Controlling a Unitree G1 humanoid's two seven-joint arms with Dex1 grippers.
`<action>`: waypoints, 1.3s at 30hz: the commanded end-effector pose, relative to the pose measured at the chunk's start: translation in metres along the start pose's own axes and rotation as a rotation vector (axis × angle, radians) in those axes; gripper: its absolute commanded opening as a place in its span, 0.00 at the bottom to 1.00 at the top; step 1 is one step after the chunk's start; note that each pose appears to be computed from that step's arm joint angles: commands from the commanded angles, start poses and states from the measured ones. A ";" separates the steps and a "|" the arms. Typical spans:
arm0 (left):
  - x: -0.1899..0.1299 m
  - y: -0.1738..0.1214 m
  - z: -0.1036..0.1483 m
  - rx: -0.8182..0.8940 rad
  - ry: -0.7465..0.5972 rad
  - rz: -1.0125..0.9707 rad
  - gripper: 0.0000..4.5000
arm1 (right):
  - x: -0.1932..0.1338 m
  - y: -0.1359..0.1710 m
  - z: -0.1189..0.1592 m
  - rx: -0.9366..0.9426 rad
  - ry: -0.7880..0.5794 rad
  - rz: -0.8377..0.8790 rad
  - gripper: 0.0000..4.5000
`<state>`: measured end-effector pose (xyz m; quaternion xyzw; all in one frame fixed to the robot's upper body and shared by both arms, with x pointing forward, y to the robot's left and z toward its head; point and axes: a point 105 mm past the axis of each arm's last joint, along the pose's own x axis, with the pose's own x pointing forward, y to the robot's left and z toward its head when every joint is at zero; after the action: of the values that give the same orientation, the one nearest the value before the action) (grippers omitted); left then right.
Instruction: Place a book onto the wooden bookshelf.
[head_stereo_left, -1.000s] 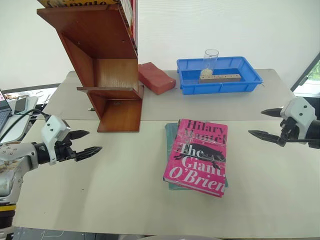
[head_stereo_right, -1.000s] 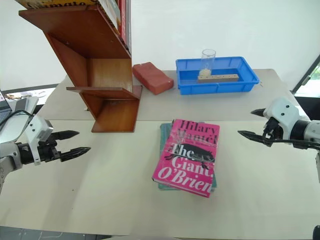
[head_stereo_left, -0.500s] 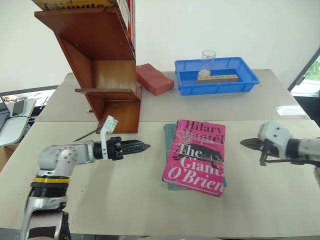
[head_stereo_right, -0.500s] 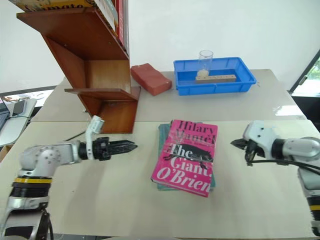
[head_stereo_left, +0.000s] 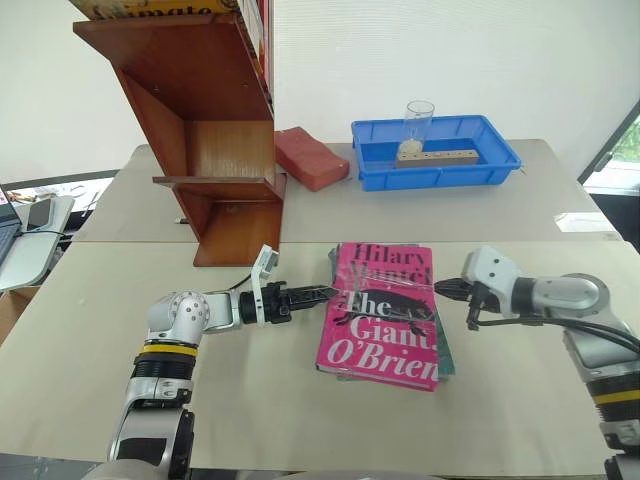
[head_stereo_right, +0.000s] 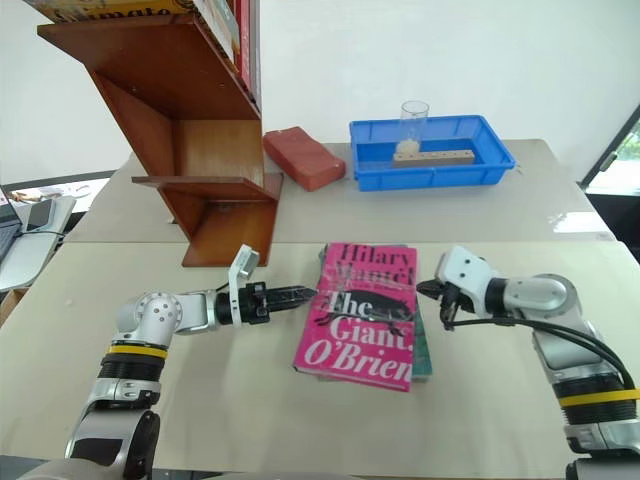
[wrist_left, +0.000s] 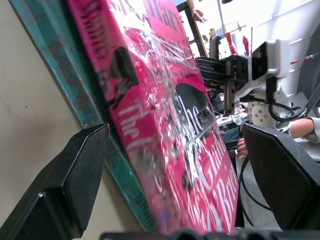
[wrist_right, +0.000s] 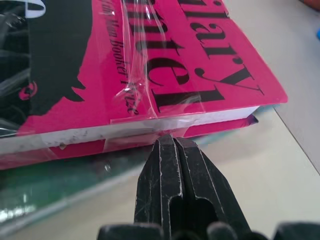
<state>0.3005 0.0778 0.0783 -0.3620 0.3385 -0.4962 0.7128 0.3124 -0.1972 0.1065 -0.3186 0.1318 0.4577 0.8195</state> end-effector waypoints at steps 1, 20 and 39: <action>-0.001 -0.004 -0.003 -0.026 -0.023 -0.020 1.00 | 0.010 0.002 0.026 -0.061 -0.059 0.029 0.00; -0.013 -0.029 0.008 0.015 -0.175 -0.063 0.28 | 0.015 0.008 0.051 -0.082 -0.125 0.071 0.00; -0.019 -0.221 0.117 1.839 -0.315 0.002 0.16 | -0.093 -0.010 0.113 -0.010 -0.190 -0.021 0.00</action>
<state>0.2919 0.0566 0.3062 0.1916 -0.2166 -0.5602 0.7762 0.2654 -0.1964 0.2202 -0.2654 0.0869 0.4809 0.8311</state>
